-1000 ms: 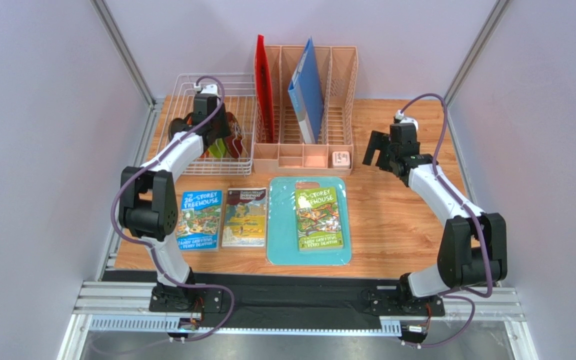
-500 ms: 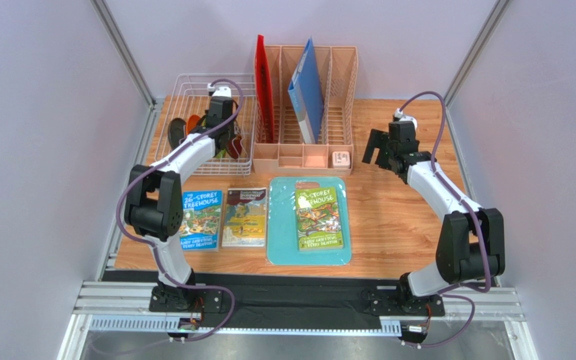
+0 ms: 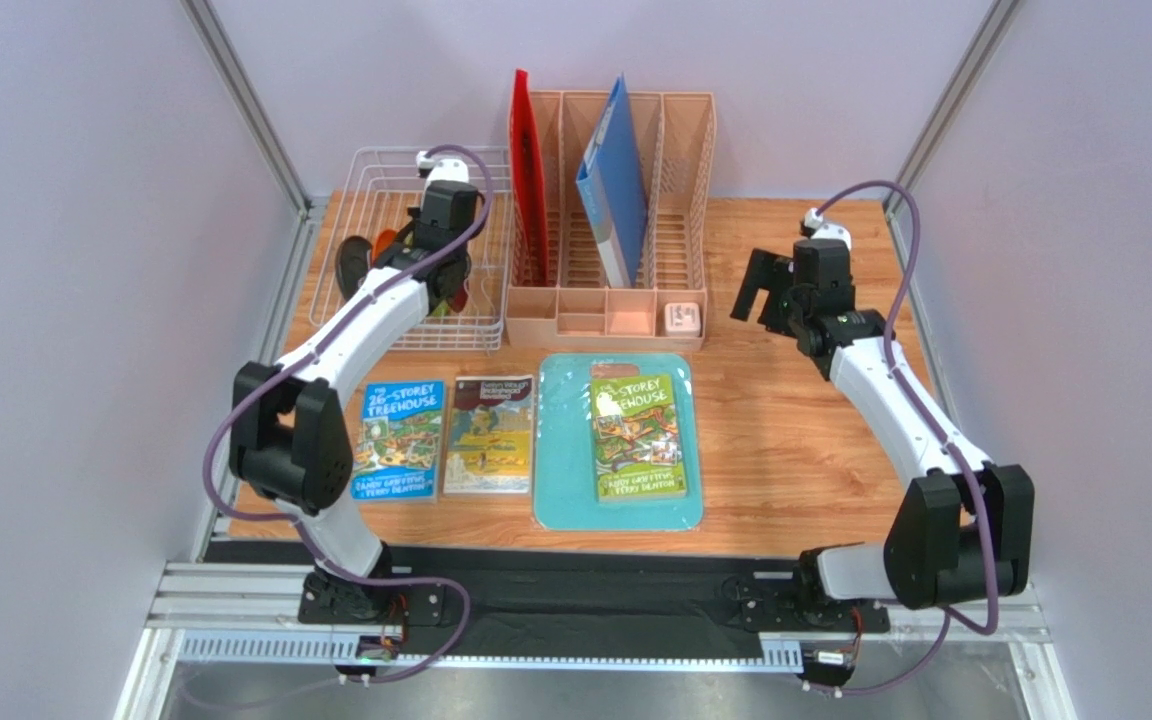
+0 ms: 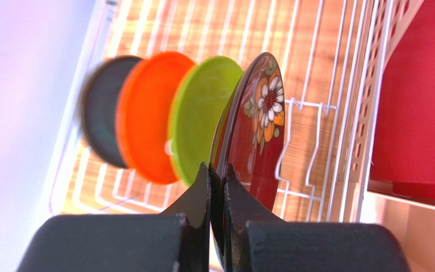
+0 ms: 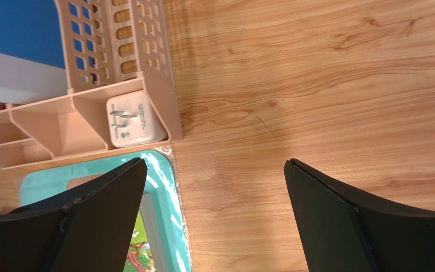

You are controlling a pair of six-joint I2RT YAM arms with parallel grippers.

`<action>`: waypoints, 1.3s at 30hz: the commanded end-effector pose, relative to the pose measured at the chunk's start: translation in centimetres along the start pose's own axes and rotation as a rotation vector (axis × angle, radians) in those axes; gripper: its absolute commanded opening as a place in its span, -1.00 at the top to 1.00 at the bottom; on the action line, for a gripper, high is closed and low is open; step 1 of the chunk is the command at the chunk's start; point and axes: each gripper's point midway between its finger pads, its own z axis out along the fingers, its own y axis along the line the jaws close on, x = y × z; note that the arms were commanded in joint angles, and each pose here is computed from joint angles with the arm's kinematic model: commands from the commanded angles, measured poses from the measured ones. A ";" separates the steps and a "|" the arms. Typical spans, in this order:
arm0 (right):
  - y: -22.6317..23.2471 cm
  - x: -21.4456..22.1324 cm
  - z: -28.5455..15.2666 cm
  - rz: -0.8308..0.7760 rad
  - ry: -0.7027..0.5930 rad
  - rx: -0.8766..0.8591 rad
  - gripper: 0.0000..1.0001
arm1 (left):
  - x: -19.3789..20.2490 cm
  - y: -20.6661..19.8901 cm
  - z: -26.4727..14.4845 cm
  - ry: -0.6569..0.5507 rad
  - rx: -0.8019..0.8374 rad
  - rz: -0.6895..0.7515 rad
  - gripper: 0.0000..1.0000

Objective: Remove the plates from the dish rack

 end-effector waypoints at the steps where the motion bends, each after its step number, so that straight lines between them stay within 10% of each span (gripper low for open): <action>1: 2.7 -0.2 -2.1 0.018 -0.005 -0.149 -1.00 | -6.6 2.8 -5.7 -0.157 0.004 -0.116 1.00; 15: 13.3 2.7 -7.7 0.047 0.060 -0.645 -0.99 | -2.6 -8.7 -14.7 -0.041 0.764 -0.430 1.00; 39: 19.1 7.6 -5.4 0.095 0.170 -0.815 -0.82 | 0.6 -16.1 -21.6 -0.025 1.155 -0.580 1.00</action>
